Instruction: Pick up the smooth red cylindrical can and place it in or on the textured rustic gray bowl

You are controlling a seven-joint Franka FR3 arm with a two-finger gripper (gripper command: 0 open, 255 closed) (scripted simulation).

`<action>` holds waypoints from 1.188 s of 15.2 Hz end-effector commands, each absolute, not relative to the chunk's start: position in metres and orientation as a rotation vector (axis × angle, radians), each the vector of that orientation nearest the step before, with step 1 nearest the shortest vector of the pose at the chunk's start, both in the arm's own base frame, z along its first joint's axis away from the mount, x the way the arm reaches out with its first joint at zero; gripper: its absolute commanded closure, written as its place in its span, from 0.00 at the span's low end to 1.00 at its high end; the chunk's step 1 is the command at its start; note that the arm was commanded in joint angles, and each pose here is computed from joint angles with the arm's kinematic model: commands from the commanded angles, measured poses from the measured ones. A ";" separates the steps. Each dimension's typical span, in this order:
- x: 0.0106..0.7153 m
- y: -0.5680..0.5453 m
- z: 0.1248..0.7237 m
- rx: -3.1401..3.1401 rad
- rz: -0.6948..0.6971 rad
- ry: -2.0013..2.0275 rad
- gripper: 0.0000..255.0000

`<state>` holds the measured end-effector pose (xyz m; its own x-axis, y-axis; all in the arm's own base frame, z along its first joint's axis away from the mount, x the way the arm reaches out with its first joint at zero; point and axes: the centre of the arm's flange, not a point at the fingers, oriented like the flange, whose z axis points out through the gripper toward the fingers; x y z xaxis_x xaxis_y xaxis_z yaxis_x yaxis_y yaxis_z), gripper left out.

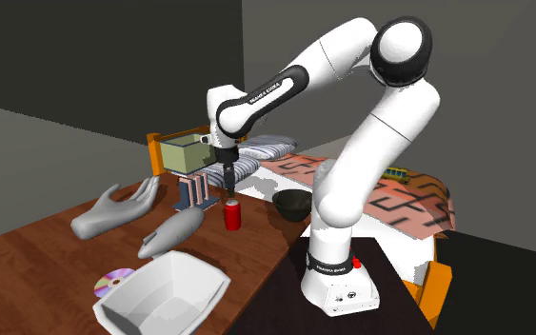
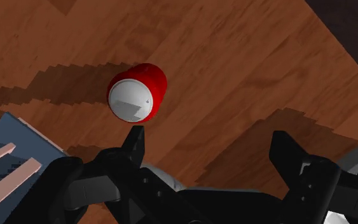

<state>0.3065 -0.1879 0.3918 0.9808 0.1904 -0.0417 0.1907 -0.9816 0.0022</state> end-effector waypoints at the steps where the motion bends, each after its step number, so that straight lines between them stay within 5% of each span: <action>1: 0.308 -0.208 0.374 3.126 -0.044 0.305 0.00; 18: 0.313 -0.265 0.281 3.149 0.008 0.317 0.00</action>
